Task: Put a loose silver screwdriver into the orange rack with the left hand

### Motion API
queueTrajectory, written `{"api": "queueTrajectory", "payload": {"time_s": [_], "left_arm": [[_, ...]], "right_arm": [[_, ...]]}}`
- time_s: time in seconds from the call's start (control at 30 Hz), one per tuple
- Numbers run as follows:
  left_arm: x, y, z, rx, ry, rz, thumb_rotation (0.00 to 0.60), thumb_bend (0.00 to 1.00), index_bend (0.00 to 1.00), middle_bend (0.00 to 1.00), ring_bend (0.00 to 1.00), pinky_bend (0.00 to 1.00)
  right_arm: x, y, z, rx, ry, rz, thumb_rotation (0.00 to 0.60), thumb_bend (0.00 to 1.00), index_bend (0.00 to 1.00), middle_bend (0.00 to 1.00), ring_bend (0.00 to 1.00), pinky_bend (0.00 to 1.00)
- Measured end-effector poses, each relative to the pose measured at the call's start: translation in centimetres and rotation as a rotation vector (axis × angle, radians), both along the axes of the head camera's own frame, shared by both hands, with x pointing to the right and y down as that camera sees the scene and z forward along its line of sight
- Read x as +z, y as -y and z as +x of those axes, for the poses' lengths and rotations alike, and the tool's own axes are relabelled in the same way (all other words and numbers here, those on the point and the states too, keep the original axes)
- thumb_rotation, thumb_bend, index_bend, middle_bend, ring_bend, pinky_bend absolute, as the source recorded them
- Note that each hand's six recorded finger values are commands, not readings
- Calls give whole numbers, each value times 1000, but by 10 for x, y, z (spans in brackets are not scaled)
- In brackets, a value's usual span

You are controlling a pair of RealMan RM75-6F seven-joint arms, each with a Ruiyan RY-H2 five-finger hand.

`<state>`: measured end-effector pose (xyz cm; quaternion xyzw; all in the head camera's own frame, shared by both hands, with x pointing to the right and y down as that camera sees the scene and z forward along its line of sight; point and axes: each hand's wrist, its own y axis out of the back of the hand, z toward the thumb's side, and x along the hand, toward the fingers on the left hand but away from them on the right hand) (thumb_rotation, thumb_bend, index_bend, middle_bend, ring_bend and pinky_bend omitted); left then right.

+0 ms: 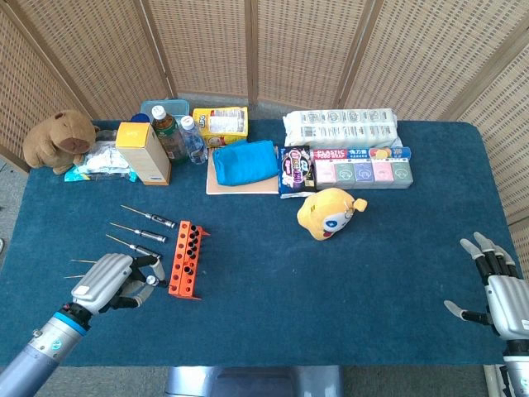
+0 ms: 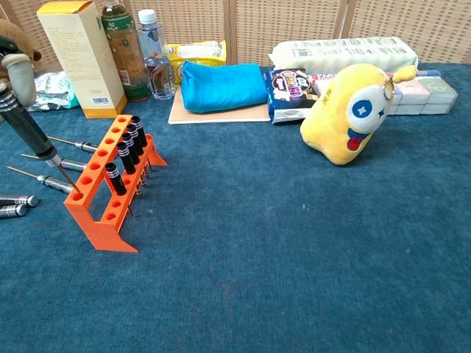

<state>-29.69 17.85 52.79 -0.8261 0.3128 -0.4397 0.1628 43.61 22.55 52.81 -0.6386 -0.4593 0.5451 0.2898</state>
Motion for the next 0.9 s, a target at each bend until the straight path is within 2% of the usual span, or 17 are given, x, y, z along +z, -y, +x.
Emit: {"api": "queueTrajectory", "payload": {"time_s": [0.3, 0.67, 0.9], "left_arm": [[2, 5, 7, 26, 69, -16, 600, 421, 492, 1000, 1000, 1000], [5, 6, 20, 75, 100, -30, 600, 413, 490, 1000, 1000, 1000], [4, 4, 19, 98, 134, -34, 600, 375, 303, 1000, 1000, 1000]], "right_arm": [[0, 0, 0, 1, 2, -2, 600, 19, 90, 0, 0, 0], [-1, 0, 2, 7, 0, -4, 600, 18, 89, 0, 0, 0], [-2, 1, 2, 10, 3, -1, 600, 19, 90, 0, 0, 0]]}}
